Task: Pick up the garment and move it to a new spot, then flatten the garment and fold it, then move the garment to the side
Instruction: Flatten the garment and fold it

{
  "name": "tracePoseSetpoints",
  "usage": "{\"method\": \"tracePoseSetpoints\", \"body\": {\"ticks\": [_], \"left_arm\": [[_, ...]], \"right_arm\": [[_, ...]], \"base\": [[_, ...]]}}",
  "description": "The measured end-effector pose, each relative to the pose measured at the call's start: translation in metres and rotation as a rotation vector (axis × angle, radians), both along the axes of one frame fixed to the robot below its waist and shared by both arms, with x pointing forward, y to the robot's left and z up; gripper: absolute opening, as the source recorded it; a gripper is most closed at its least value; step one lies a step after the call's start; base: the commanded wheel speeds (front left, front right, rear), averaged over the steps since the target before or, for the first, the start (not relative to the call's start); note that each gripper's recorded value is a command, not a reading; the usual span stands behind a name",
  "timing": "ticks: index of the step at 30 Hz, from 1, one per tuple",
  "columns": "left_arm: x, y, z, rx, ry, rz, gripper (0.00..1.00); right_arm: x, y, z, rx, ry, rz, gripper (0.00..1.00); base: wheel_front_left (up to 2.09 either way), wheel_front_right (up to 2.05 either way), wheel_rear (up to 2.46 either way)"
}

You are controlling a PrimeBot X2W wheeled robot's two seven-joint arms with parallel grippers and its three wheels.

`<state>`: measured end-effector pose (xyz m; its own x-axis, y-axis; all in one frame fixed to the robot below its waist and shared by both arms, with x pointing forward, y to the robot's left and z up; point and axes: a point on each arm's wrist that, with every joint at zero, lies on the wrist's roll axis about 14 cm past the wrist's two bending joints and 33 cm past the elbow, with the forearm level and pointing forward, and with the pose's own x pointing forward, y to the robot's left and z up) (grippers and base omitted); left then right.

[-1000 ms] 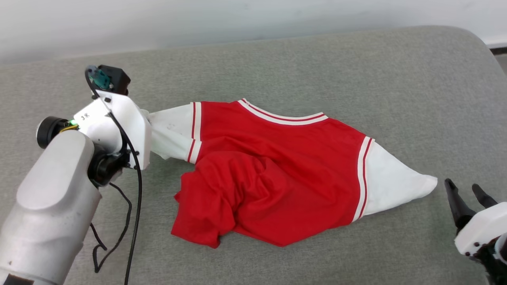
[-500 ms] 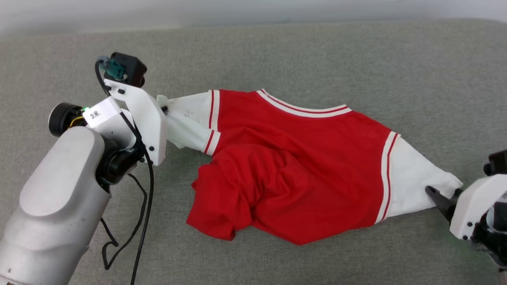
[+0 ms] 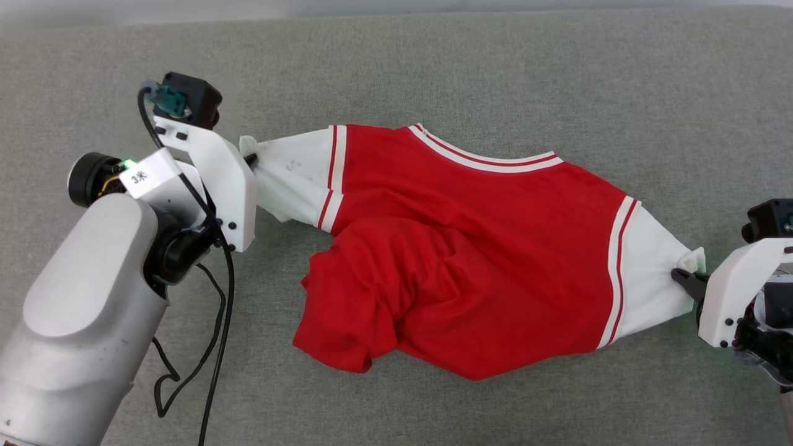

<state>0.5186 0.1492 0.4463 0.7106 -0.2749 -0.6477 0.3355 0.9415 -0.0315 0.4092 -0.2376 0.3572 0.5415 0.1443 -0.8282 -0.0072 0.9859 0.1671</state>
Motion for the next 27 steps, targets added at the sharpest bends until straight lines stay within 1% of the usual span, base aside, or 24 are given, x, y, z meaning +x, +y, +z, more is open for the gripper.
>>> {"method": "tracePoseSetpoints", "body": {"ticks": [2, 5, 8, 13, 15, 19, 21, 22, 24, 27], "left_arm": [[0.002, 0.001, 0.006, -0.003, -0.023, 0.006, 0.00], [0.005, 0.001, 0.017, -0.014, -0.063, 0.006, 0.00], [0.010, 0.003, 0.036, -0.019, -0.132, 0.016, 0.00], [0.029, 0.005, 0.092, -0.049, -0.318, 0.042, 0.00], [0.035, 0.008, 0.109, -0.057, -0.369, 0.057, 0.00], [0.055, 0.011, 0.156, -0.070, -0.519, 0.079, 0.00], [0.067, 0.013, 0.175, -0.070, -0.574, 0.097, 0.00], [0.073, 0.015, 0.187, -0.074, -0.613, 0.108, 0.00], [0.085, 0.017, 0.205, -0.105, -0.651, 0.132, 0.00], [0.104, 0.025, 0.231, -0.103, -0.730, 0.164, 0.00]], "right_arm": [[0.003, -0.003, 0.005, -0.007, -0.020, -0.004, 0.00], [0.013, -0.008, 0.022, -0.016, -0.085, -0.013, 0.00], [0.027, -0.020, 0.050, -0.042, -0.176, -0.031, 0.00], [0.054, -0.036, 0.109, -0.084, -0.360, -0.060, 0.00], [0.066, -0.039, 0.135, -0.099, -0.441, -0.067, 0.00], [0.092, -0.043, 0.181, -0.133, -0.576, -0.070, 0.00], [0.109, -0.042, 0.207, -0.141, -0.658, -0.070, 0.00], [0.117, -0.041, 0.220, -0.165, -0.694, -0.060, 0.00], [0.135, -0.033, 0.245, -0.186, -0.768, -0.034, 0.00], [0.160, -0.020, 0.284, -0.186, -0.887, -0.014, 0.00]], "base": [[0.00, 0.00, 0.00], [0.00, 0.00, 0.00], [0.00, 0.00, 0.00], [0.00, 0.00, 0.00], [0.00, 0.00, 0.00], [0.00, 0.00, 0.00], [0.00, 0.00, 0.00], [0.00, 0.00, 0.00], [0.00, 0.00, 0.00], [0.00, 0.00, 0.00]]}}
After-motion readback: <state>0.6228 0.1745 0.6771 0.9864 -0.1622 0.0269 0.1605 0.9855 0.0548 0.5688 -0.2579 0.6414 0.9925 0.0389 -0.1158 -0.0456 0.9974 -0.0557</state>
